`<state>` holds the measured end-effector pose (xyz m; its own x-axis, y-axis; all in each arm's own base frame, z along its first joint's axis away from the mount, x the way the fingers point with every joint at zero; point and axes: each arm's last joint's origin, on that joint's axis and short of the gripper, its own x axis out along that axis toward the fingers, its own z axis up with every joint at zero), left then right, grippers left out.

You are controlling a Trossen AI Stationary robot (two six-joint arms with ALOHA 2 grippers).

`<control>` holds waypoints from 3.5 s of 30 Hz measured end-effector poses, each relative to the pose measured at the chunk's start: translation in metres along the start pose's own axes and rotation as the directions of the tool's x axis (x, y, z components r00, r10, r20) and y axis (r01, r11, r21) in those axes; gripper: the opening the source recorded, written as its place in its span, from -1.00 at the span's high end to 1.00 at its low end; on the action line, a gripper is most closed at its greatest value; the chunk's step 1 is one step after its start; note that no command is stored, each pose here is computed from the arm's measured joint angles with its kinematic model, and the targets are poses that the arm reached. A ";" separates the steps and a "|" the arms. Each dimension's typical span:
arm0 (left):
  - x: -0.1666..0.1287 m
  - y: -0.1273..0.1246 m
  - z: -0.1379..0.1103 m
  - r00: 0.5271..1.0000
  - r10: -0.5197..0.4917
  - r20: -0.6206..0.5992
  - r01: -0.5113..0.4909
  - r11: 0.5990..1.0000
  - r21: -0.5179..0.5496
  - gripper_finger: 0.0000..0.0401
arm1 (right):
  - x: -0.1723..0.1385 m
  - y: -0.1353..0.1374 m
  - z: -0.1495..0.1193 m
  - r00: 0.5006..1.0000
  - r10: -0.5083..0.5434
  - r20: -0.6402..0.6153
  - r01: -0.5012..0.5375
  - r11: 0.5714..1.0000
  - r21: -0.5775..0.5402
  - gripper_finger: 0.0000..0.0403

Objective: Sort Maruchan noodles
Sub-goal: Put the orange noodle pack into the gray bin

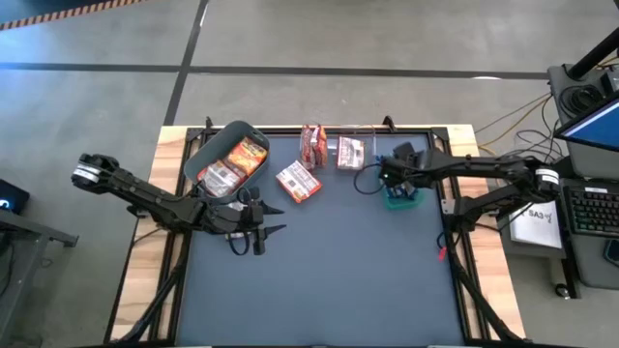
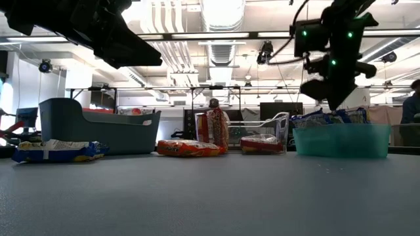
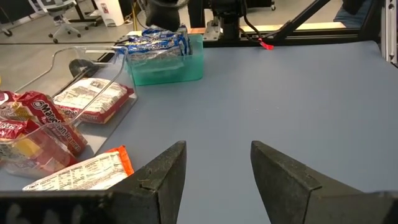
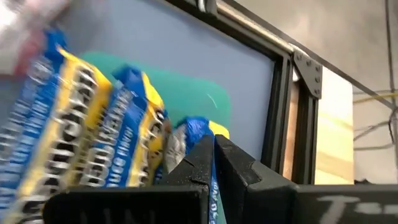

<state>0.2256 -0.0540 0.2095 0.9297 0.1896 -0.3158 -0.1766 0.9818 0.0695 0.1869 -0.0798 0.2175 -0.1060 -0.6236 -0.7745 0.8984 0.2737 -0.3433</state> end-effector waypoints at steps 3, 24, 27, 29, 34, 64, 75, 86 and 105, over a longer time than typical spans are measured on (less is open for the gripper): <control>0.000 0.000 0.000 1.000 0.000 -0.001 0.000 1.000 0.000 0.18 | -0.012 0.001 0.008 0.999 0.035 0.033 -0.035 0.999 0.002 0.96; 0.030 0.004 0.011 0.974 0.132 -0.186 -0.133 0.991 0.010 0.40 | -0.091 0.048 -0.008 0.790 0.448 0.419 -0.301 0.879 -0.370 0.96; 0.040 0.003 0.013 0.952 0.156 -0.262 -0.145 0.988 0.061 0.45 | -0.094 0.052 -0.010 0.742 0.510 0.434 -0.321 0.840 -0.437 0.96; 0.047 0.003 0.009 0.940 0.169 -0.297 -0.151 0.985 0.083 0.46 | -0.094 0.055 -0.013 0.699 0.546 0.461 -0.329 0.818 -0.471 0.96; 0.062 0.004 -0.002 0.917 0.195 -0.348 -0.162 0.979 0.123 0.42 | -0.092 0.052 -0.018 0.573 0.681 0.457 -0.380 0.714 -0.587 0.96; 0.150 0.054 -0.056 0.776 0.431 -0.460 -0.325 0.899 0.293 0.09 | -0.093 0.015 -0.029 0.430 0.755 0.495 -0.447 0.655 -0.609 0.96; 0.153 0.056 -0.055 0.780 0.457 -0.428 -0.415 0.889 0.193 0.89 | -0.093 0.014 -0.030 0.431 0.755 0.495 -0.448 0.655 -0.608 0.96; 0.126 0.054 -0.006 0.879 0.329 -0.345 -0.363 0.931 -0.037 0.99 | -0.093 0.014 -0.030 0.431 0.755 0.495 -0.449 0.655 -0.608 0.96; 0.061 0.069 0.016 0.960 0.136 -0.246 -0.261 0.758 -0.598 1.00 | -0.093 0.014 -0.030 0.427 0.757 0.494 -0.454 0.653 -0.607 0.96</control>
<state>0.2749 0.0252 0.2105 0.7887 0.3181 -0.5261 -0.5696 0.7001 -0.4306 0.1970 0.0036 0.2688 0.8455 -0.4213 -0.3281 0.3758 0.9060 -0.1950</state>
